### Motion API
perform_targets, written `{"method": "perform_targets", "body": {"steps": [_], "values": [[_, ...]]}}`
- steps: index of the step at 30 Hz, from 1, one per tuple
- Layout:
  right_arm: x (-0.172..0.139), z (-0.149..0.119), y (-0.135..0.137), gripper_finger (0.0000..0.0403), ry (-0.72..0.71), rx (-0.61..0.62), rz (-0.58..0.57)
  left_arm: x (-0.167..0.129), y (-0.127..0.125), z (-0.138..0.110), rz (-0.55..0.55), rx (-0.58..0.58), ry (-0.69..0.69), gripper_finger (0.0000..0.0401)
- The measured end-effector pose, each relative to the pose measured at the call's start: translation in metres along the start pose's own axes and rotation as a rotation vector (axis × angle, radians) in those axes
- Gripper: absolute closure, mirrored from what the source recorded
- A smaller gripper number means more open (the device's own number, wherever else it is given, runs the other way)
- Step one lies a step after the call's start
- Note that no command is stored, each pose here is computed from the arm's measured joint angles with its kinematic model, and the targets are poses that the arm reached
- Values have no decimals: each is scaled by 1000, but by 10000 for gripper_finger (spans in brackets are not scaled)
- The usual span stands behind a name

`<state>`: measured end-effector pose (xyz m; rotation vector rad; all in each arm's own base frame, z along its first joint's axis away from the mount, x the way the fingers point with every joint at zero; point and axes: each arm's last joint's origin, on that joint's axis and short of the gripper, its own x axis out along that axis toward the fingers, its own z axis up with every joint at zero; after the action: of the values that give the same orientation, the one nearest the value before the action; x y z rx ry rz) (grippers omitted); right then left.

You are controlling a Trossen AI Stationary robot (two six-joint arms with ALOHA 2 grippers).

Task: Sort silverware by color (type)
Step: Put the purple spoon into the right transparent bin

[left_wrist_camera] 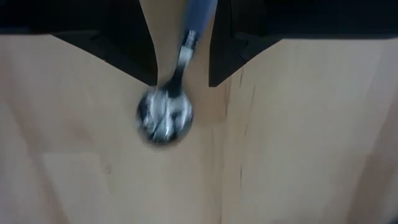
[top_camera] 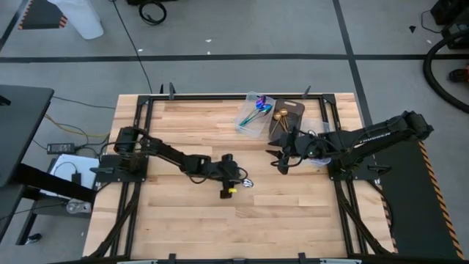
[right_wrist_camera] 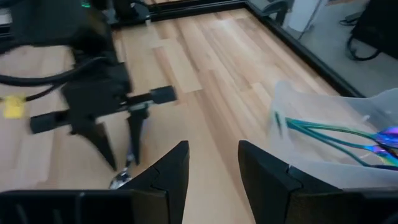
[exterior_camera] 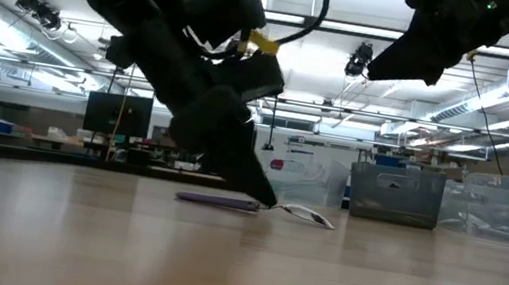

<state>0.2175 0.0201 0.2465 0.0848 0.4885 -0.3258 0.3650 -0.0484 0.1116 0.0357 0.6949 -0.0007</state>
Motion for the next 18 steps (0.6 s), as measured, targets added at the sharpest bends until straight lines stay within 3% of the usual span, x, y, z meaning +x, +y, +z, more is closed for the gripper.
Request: {"method": "perform_targets", "body": {"steps": [11, 18], "values": [[-1, -1, 3, 254, 4, -5, 25, 9, 9, -8, -51, -16, 30, 258], [-1, -1, 3, 254, 6, -6, 32, 14, 6, -14, -69, 36, 54, 324]]}}
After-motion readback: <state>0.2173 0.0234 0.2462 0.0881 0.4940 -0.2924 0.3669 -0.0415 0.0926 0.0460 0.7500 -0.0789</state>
